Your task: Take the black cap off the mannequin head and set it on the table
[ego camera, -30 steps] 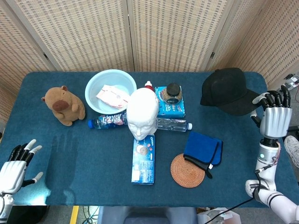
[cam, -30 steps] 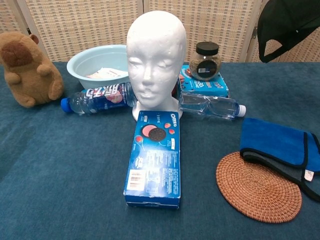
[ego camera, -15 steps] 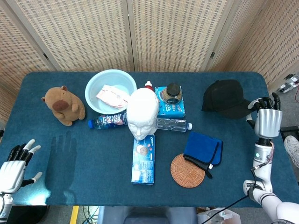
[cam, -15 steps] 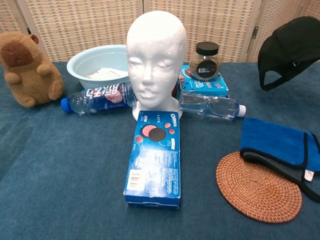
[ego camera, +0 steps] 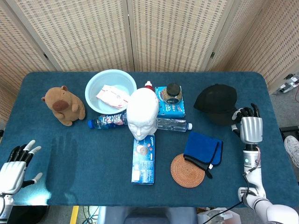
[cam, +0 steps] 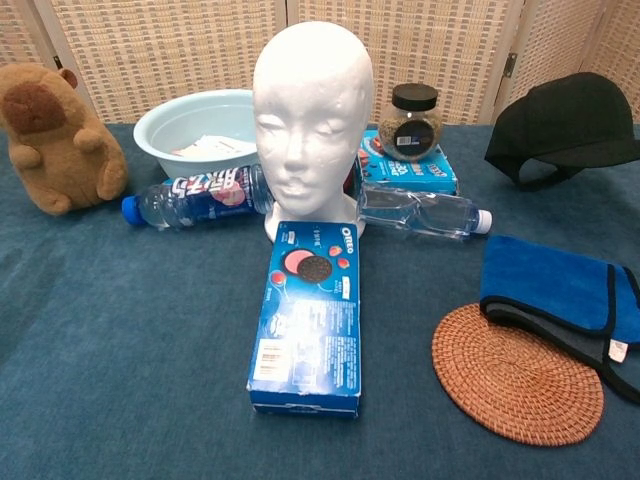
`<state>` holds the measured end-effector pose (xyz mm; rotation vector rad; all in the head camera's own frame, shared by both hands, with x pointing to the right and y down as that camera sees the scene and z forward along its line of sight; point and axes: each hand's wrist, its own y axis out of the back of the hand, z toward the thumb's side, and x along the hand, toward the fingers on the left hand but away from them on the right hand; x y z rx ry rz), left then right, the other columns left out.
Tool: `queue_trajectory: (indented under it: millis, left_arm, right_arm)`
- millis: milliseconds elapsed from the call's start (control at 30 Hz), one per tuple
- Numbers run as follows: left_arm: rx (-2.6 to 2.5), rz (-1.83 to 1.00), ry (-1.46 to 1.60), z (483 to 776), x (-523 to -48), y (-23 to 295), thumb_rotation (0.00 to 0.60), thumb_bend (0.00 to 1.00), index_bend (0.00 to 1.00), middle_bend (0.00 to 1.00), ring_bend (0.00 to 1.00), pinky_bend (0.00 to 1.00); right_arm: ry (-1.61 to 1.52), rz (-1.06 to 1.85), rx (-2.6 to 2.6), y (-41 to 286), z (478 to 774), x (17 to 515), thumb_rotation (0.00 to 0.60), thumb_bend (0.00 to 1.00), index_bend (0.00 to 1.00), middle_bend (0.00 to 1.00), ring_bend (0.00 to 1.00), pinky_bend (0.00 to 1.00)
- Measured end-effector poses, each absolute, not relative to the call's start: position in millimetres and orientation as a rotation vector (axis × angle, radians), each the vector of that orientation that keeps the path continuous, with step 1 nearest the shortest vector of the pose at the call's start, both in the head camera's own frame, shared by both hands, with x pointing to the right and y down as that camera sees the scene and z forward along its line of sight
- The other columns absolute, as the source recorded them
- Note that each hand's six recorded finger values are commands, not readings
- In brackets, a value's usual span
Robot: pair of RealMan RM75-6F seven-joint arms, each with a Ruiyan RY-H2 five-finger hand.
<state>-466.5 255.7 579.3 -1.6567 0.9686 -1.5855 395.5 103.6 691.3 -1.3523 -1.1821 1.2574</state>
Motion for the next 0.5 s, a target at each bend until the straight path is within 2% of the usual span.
queue_trajectory:
  millis: [200,367,500]
  left_arm:
    - [-1.657,-1.584,0.968,579,-466,255,0.6,0.19,0.18,0.04,0.01,0.0]
    - [-1.658,-1.591,0.968,579,-468,257,0.6,0.19,0.18,0.04,0.01,0.0]
    - [-1.661,-1.593,0.968,579,-469,257,0.6,0.19,0.18,0.04,0.01,0.0]
  right_arm:
    - [-1.162,1.268,-1.425,116,698,380,0.6,0.45,0.59,0.39,0.27,0.18]
    - [-1.121,1.321,-1.484,123,705,371,0.6,0.23,0.45,0.34,0.24,0.18]
    - [-1.085,1.385,-1.539,124,713,367,0.6,0.17,0.33,0.29,0.2,0.18]
